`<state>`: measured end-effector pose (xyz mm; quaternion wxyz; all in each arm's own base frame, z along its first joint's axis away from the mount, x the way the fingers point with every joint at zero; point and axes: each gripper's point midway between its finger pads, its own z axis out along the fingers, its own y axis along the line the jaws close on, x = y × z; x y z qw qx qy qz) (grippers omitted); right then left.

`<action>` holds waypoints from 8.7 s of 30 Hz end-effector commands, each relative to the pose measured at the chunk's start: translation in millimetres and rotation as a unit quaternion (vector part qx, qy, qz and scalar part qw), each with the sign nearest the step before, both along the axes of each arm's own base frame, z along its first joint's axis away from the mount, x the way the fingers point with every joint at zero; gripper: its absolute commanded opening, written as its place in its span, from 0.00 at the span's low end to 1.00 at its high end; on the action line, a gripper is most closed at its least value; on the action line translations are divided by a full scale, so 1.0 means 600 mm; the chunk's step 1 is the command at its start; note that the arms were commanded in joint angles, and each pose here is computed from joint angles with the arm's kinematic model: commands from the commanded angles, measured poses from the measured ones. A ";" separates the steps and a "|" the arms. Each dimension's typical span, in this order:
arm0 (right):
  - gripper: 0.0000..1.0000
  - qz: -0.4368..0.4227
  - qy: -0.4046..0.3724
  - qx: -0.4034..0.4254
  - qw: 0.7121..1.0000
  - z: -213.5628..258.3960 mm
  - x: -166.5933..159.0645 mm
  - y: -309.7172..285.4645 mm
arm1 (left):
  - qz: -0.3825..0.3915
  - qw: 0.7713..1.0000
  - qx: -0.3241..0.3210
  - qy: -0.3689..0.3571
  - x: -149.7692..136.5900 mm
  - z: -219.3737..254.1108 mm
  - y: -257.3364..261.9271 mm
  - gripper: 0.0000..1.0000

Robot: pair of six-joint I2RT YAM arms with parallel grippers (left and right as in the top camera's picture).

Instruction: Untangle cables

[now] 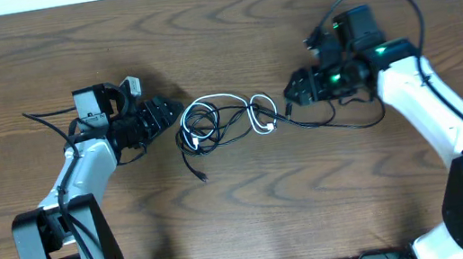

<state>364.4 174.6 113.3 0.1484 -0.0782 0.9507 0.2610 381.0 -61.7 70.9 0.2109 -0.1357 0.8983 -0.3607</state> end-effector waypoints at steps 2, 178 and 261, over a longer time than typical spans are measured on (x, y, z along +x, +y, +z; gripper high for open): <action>0.83 -0.011 -0.001 -0.066 0.998 -0.023 -0.008 0.008 | -0.009 1.000 0.003 -0.006 0.000 -0.001 -0.001 0.71; 0.01 -0.092 -0.336 0.013 0.937 0.295 -0.087 0.007 | -0.009 1.000 0.002 0.000 -0.003 -0.004 -0.001 0.70; 0.41 0.017 0.078 -0.180 0.980 -0.040 0.021 0.015 | -0.009 1.000 0.002 0.000 -0.003 -0.004 -0.001 0.70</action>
